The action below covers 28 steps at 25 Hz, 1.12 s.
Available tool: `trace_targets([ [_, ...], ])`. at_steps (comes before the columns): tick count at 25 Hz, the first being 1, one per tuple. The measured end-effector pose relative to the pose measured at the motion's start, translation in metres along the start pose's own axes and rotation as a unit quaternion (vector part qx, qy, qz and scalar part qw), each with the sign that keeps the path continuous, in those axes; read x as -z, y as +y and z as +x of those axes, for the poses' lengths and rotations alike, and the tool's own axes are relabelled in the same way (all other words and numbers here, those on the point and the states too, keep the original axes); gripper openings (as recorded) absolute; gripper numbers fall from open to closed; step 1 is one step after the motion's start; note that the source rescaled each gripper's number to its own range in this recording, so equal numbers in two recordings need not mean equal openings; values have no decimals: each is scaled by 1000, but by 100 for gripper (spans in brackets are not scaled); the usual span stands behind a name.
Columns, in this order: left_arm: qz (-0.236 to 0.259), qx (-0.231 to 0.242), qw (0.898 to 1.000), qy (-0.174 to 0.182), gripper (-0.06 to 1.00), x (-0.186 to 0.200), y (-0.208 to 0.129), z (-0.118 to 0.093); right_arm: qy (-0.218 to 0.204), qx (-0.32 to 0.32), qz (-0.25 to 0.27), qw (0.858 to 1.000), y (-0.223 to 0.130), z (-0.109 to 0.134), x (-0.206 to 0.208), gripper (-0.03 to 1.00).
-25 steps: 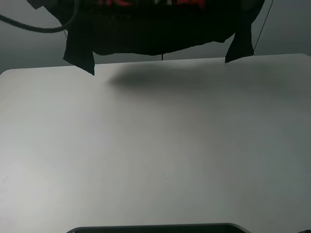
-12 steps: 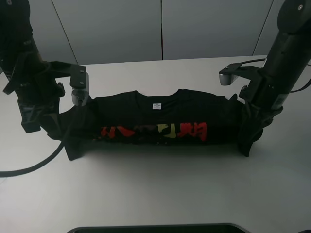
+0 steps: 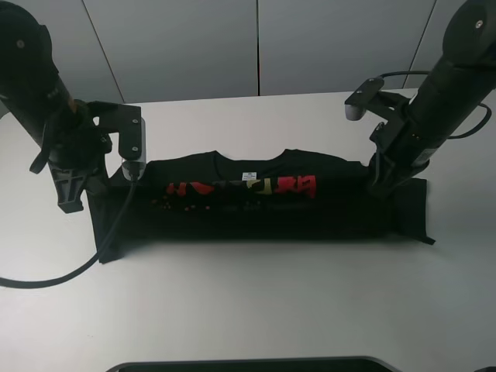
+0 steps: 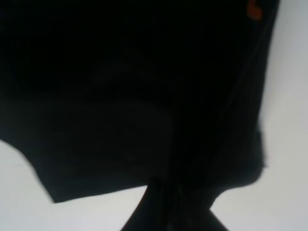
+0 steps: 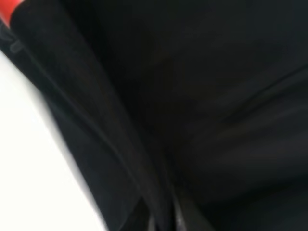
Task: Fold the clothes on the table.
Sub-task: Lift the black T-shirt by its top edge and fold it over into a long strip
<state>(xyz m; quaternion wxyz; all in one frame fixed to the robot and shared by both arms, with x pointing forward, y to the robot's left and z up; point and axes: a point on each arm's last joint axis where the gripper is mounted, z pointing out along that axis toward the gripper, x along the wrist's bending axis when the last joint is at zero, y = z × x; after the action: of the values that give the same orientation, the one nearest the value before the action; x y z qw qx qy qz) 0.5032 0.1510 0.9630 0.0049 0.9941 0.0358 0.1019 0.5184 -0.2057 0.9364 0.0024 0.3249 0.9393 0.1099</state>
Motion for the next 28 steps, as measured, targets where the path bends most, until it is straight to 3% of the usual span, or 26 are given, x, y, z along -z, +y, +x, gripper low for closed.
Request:
trace_targets([
  [3,-30,6,996,86,1,0,3,18,-70,20,-47,996,9,-13,2,0],
  [5,-36,14,994,105,1,-8,0,28,-107,37,-66,991,13,-19,3,0],
  [11,-33,22,994,99,1,-53,-5,42,-169,68,-96,979,22,-35,-11,0],
  [19,-39,10,995,93,1,-97,4,51,-167,73,-73,981,18,-49,-78,0],
  [23,-42,14,995,94,1,-106,7,56,-178,75,-83,978,21,-55,-89,1],
  [26,-50,13,994,101,1,-106,9,57,-182,73,-89,977,23,-56,-89,13],
  [28,-53,13,993,104,2,-106,9,58,-187,66,-94,976,25,-59,-87,33],
])
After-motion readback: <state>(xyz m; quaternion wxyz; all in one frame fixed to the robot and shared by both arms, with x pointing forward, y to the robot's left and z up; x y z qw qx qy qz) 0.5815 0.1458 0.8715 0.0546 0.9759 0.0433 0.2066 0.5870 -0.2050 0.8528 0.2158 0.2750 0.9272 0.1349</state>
